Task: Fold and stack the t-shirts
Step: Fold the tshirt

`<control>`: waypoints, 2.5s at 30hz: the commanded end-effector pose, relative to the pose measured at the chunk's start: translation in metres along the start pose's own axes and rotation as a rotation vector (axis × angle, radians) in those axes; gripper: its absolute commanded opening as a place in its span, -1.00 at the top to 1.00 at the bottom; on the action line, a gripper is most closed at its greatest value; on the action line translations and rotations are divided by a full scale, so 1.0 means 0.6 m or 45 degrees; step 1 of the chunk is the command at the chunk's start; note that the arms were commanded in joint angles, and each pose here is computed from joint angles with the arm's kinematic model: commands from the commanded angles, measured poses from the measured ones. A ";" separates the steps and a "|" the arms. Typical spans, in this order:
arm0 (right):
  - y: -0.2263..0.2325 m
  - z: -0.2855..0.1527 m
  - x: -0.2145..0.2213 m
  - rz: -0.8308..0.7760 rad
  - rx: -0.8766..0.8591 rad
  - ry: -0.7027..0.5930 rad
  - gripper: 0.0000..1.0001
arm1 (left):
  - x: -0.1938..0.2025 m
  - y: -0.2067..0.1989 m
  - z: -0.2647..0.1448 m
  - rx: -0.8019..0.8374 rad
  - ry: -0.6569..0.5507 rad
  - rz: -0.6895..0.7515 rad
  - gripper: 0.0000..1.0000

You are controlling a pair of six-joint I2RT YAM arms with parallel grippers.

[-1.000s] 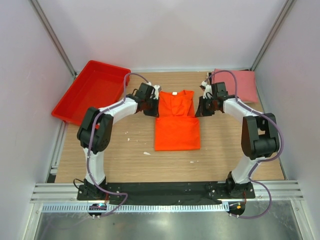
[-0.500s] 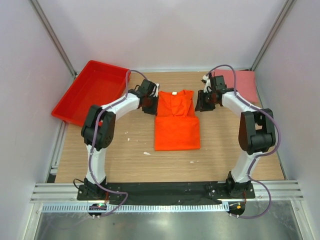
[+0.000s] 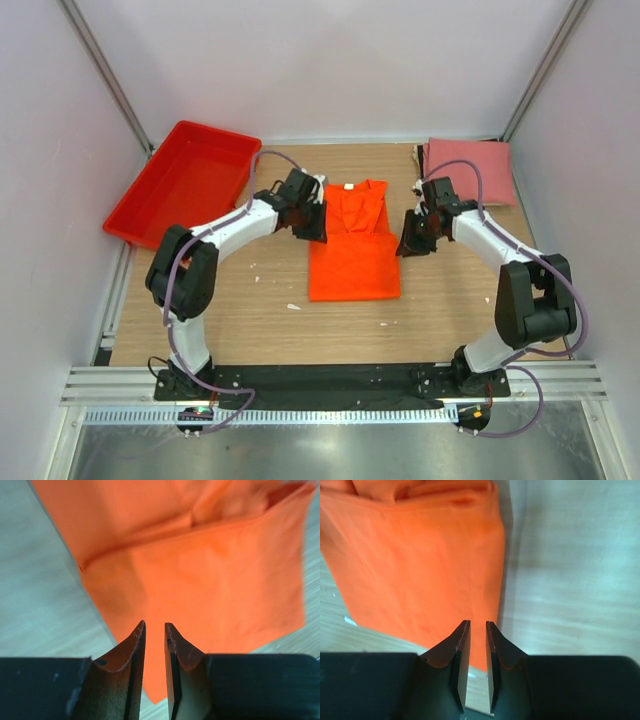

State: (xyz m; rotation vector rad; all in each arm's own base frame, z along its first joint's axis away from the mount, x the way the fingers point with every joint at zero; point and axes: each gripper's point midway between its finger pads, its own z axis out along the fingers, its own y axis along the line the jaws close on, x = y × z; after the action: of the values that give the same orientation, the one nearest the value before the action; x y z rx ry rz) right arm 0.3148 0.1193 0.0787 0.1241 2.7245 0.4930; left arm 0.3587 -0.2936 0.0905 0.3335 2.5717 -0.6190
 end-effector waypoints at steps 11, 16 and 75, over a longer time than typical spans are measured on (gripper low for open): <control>-0.015 0.022 0.177 0.108 0.048 0.166 0.53 | 0.156 0.038 0.022 -0.169 0.166 -0.057 0.60; -0.040 0.023 0.165 0.123 0.169 0.119 0.53 | 0.173 0.056 0.013 -0.235 0.179 -0.061 0.62; 0.009 0.015 0.220 0.787 -0.050 -0.106 0.97 | 0.237 0.053 -0.098 -0.053 -0.019 -0.326 0.32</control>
State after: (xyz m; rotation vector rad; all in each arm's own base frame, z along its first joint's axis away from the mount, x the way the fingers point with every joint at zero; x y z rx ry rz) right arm 0.1904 0.1491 0.0190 1.0111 2.5981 0.6926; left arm 0.2184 -0.2230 0.0288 -0.0372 2.6981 -0.6523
